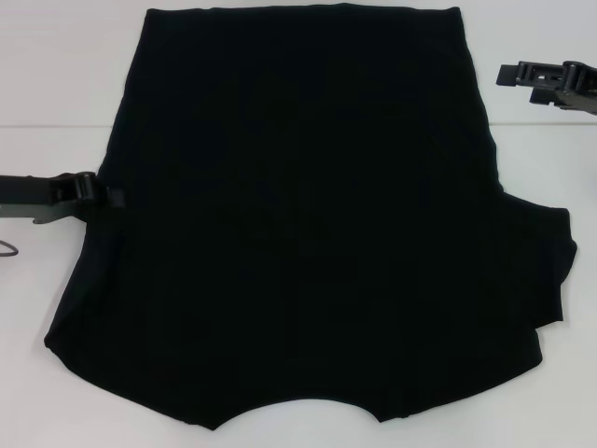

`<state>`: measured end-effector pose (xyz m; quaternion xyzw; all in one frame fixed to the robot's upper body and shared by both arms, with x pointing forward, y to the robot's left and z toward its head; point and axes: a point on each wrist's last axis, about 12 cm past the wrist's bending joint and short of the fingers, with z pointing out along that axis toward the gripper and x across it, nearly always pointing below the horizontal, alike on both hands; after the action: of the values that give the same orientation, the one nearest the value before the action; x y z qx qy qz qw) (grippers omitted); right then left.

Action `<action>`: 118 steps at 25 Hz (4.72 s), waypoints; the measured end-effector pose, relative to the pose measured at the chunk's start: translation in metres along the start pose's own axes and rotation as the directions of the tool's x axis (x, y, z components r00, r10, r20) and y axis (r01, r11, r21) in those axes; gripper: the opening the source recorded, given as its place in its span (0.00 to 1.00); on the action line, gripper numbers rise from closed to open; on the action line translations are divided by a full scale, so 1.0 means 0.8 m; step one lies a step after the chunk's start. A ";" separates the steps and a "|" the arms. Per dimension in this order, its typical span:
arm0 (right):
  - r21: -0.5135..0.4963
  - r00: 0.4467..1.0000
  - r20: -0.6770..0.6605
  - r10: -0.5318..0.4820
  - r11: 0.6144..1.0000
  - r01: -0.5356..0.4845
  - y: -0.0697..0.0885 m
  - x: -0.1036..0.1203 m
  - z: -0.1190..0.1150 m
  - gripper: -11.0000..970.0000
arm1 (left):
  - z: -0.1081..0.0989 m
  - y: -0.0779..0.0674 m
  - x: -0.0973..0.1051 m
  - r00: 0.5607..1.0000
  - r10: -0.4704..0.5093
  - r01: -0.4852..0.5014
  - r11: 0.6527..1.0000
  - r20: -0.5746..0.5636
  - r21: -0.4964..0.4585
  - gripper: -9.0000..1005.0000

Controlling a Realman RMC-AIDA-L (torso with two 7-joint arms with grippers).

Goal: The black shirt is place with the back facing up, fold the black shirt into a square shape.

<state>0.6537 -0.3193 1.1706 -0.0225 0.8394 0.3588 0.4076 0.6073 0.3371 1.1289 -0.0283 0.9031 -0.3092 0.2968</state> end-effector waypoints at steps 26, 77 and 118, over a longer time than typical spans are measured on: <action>0.009 1.000 -0.008 0.001 1.000 -0.001 -0.005 0.002 -0.005 0.92 | -0.015 -0.012 0.016 0.973 0.230 -0.229 0.966 0.008 0.115 0.32; 0.288 0.869 -0.410 0.276 0.943 -0.164 -0.058 0.110 -0.043 0.42 | -0.015 -0.017 0.054 0.881 0.455 -0.473 0.847 0.130 0.243 0.66; 0.285 0.868 -0.401 0.292 0.941 -0.185 -0.057 0.108 -0.044 0.28 | -0.015 -0.019 0.051 0.881 0.442 -0.471 0.848 0.166 0.242 0.66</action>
<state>0.5880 -0.3533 1.0979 0.0510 0.9422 0.2897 0.1606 0.5651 0.3212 1.1240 0.2129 0.8152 -0.3503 0.4092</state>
